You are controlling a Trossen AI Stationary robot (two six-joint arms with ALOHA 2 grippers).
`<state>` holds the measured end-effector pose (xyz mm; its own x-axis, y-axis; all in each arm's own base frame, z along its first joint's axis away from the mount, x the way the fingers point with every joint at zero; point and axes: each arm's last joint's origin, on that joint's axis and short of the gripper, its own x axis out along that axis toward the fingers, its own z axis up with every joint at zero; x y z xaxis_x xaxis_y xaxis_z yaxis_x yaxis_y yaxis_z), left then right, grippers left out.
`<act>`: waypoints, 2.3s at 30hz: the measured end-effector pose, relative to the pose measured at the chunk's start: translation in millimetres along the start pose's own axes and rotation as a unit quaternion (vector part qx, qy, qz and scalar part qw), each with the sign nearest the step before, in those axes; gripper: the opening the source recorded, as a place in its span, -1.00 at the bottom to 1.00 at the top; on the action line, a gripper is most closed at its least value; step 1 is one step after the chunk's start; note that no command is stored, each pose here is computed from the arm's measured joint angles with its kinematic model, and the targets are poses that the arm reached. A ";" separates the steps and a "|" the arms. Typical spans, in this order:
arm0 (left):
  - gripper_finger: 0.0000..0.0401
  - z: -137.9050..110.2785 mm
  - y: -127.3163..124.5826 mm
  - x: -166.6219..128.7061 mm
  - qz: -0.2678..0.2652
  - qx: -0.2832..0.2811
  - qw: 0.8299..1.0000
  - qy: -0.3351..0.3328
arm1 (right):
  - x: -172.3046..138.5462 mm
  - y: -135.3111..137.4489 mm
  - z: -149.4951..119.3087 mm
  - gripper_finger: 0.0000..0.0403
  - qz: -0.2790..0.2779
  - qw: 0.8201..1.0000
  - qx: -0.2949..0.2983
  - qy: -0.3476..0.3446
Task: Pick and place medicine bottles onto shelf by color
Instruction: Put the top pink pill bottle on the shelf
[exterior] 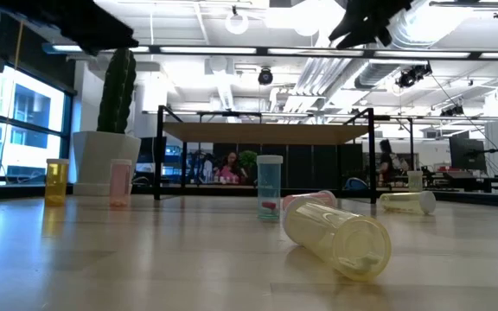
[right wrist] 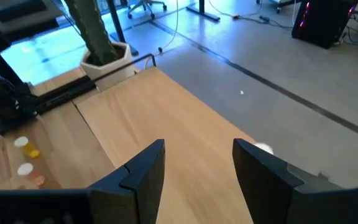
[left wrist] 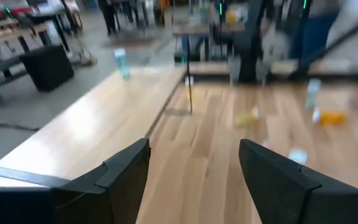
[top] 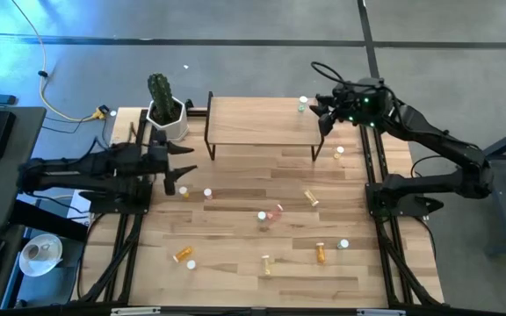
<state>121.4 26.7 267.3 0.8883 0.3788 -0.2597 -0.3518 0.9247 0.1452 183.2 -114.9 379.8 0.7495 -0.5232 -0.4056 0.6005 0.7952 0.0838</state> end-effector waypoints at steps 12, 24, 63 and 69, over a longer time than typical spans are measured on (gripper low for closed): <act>0.19 -16.8 -16.1 44.1 -0.082 0.007 0.978 0.194 | -0.4 -1.1 -9.4 -0.11 -0.006 0.999 -0.002 0.048; 0.19 -38.0 -26.0 72.4 -0.103 0.004 0.953 0.284 | -0.5 -1.2 -9.7 -0.11 -0.006 0.999 -0.002 0.051; 0.06 -71.5 -36.7 104.6 -0.097 -0.010 0.917 0.387 | -0.3 -1.3 -10.5 -0.11 -0.007 0.998 -0.003 0.055; -0.19 -71.2 -36.8 104.9 -0.098 -0.008 0.918 0.385 | -0.3 -1.3 -10.6 -0.11 -0.007 0.998 -0.003 0.055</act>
<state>206.5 35.0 166.7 0.4658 0.1143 -0.8775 -0.2186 0.9758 0.0111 179.2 -112.5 370.2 0.7063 -0.4975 -0.5036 0.6086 0.7901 0.0730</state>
